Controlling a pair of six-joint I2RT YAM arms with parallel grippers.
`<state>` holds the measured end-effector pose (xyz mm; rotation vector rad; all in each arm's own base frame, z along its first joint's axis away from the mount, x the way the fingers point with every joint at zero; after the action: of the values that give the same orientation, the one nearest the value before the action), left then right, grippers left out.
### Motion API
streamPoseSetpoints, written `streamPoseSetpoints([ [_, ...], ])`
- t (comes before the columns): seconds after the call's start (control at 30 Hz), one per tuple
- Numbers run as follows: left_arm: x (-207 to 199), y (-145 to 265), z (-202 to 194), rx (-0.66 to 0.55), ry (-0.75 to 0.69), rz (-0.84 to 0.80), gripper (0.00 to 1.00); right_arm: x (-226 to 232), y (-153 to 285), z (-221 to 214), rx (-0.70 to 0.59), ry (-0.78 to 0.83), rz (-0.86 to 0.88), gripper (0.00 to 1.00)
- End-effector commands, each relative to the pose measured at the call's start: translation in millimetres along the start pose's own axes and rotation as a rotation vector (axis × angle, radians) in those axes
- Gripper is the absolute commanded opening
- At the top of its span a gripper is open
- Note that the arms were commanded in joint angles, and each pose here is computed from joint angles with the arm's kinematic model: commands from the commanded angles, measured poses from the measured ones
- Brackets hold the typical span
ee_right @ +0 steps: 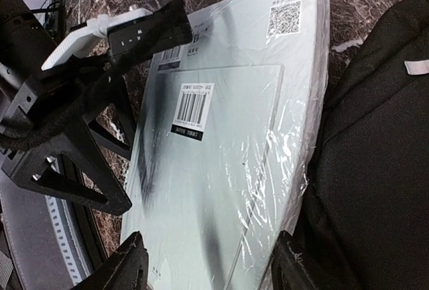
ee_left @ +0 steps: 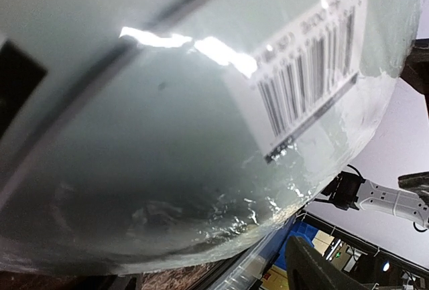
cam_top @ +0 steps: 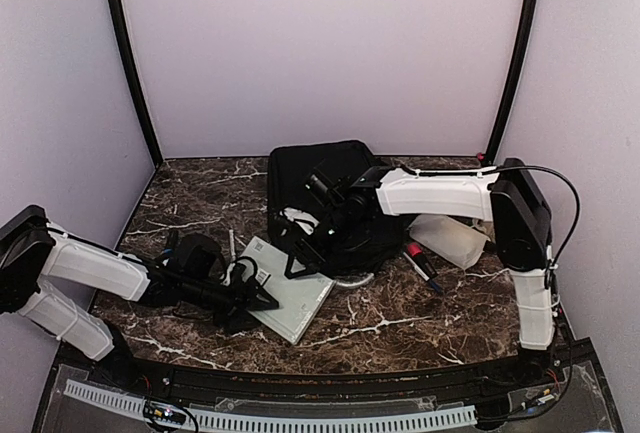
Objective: Pack the student bag
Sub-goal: Grab the book from the center of the board.
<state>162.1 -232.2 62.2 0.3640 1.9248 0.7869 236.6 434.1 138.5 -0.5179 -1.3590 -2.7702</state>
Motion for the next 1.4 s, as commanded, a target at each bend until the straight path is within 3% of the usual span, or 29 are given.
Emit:
streamPoseSetpoints([
  [0.0,75.4,-3.7,22.3,-0.174,0.095,0.276,0.76,20.2,13.2,-7.4,-0.013,0.01,0.085,0.65],
  [0.1,76.5,-5.2,23.7,-0.178,0.091,0.277,0.76,24.0,20.1,-3.9,-0.04,0.028,0.09,0.69],
  [0.4,83.1,-9.4,24.0,-0.17,0.106,0.28,0.76,28.6,46.8,20.8,-0.1,0.075,0.036,0.67],
  [0.77,85.4,-15.5,26.3,-0.166,0.111,0.269,0.76,-20.5,54.2,0.7,-0.011,0.019,-0.25,0.67],
  [1.0,88.0,-15.5,26.2,-0.167,0.112,0.273,0.76,-26.9,63.4,-33.5,0.002,-0.047,-0.152,0.66],
  [1.23,89.9,-15.4,25.9,-0.167,0.117,0.273,0.76,-14.9,44.0,-76.2,0.107,-0.089,-0.038,0.65],
  [1.37,89.4,-16.0,26.4,-0.168,0.117,0.273,0.76,-16.6,30.8,-80.0,0.12,-0.12,0.012,0.65],
])
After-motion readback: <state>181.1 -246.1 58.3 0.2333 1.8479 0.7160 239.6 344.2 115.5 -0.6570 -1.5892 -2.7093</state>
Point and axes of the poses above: each gripper's point midway between its finger pads, its own y axis back along the fingers, its own x axis along the line the jaws close on, z = x × y, the point moved 5 cm from there along y, back along the fingers, and after that the axes turned 14 degrees about y, right-handed, at the moved point
